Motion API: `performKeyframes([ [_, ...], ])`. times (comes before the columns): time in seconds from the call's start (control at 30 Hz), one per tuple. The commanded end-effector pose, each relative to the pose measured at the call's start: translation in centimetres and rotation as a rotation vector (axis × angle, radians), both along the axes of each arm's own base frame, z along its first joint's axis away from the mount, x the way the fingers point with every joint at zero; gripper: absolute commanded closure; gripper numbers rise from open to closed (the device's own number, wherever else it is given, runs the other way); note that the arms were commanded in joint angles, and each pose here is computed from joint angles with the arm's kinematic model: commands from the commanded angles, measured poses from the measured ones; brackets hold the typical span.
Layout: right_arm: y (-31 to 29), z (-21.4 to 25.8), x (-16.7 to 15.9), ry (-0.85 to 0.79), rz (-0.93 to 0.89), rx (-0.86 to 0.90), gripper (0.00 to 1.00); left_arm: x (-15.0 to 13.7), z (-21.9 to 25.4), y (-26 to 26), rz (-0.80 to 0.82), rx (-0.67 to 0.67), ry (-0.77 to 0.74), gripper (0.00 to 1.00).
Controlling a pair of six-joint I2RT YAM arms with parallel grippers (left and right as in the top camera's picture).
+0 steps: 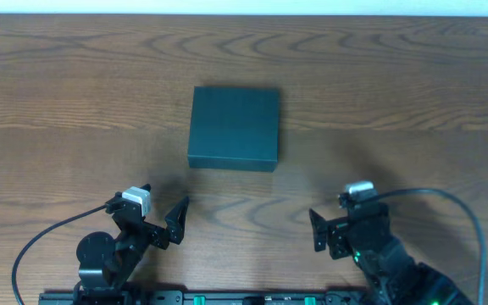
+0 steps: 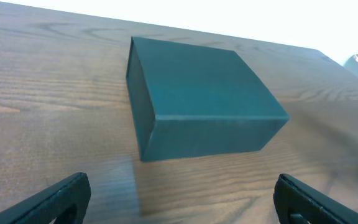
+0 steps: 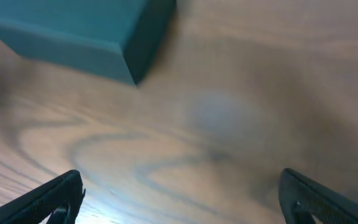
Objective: Pack container
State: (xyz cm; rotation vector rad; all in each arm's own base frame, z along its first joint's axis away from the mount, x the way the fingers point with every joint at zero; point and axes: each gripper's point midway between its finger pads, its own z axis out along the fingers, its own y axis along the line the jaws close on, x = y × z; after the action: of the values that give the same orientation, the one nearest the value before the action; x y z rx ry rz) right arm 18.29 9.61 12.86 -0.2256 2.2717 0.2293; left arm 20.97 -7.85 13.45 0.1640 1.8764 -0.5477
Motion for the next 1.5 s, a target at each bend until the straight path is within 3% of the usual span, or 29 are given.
performKeyframes([
  [0.0, -0.6, -2.4, 0.3, -0.034, -0.023, 0.019, 0.01, 0.0, -0.9, 0.0, 0.005, -0.009, 0.022, 0.05],
  [0.2, -0.3, -4.4, 0.7, -0.119, -0.025, 0.106, 0.01, 0.0, -0.9, 0.0, 0.005, -0.009, 0.022, 0.05],
  [0.57, 1.4, -1.2, 0.2, -0.3, 0.145, 0.11, 0.01, 0.0, -0.9, 0.0, 0.005, -0.009, 0.022, 0.05],
  [1.47, 1.5, -1.3, 0.2, -0.298, 0.149, 0.109, 0.01, 0.0, -0.9, 0.0, 0.005, -0.009, 0.022, 0.05],
])
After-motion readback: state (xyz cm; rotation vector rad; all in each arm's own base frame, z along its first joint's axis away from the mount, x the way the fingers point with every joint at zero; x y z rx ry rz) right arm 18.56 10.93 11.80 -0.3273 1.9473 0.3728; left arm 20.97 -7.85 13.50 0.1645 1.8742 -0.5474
